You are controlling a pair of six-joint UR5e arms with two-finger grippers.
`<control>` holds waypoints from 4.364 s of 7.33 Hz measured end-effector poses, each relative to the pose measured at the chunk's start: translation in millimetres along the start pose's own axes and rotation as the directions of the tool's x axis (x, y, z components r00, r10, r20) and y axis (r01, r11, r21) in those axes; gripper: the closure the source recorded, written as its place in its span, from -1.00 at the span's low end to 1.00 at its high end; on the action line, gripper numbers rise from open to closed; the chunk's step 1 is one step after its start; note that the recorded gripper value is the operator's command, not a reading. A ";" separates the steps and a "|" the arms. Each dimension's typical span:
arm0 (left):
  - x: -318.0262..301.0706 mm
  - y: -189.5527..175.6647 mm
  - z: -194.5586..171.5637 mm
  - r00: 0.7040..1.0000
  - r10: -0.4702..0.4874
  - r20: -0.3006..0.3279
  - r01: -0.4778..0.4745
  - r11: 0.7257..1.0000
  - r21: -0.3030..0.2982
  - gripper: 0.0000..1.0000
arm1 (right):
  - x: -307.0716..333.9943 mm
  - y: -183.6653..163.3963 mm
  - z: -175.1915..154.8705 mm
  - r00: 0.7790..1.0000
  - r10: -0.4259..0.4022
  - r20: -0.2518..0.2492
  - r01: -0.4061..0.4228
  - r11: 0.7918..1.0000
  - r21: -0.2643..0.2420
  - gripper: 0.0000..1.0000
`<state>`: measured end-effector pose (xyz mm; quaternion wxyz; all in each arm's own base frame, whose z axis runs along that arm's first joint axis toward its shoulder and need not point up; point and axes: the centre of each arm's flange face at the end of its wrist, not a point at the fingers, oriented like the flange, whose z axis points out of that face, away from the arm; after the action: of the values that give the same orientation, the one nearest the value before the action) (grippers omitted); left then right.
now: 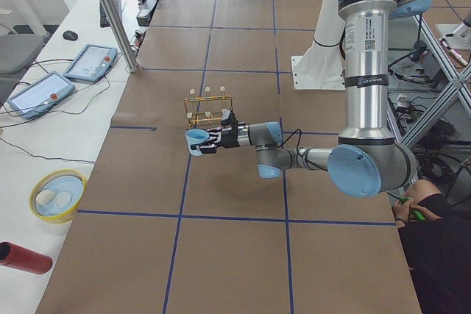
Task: Hang cup on cup holder
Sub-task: 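Lift the cup with the left gripper and tilt it sideways, then carry the tilted cup with the left gripper toward the gold rack's pegs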
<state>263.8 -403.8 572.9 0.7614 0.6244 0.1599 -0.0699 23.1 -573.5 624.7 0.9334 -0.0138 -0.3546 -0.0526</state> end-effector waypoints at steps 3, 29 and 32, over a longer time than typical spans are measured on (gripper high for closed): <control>-3.1 -33.6 -11.8 0.958 0.276 0.076 -0.280 0.959 0.037 0.19 | 0.2 0.0 0.1 1.000 0.002 0.000 -0.002 1.000 0.000 -1.00; 136.7 -63.0 -73.6 -0.568 0.822 -0.038 -0.757 -0.540 -0.368 0.19 | 0.4 0.1 0.0 1.000 0.002 0.000 -0.002 1.000 0.000 -1.00; 144.5 -51.9 -72.3 -0.610 0.791 -0.056 -0.727 -0.586 -0.359 0.18 | 0.3 0.1 -0.1 1.000 0.002 0.000 -0.002 1.000 0.000 -1.00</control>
<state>372.4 -330.9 464.7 0.4785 0.3185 -0.5917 0.5652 23.4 -573.5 624.8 0.9335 -0.0141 -0.3546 -0.0517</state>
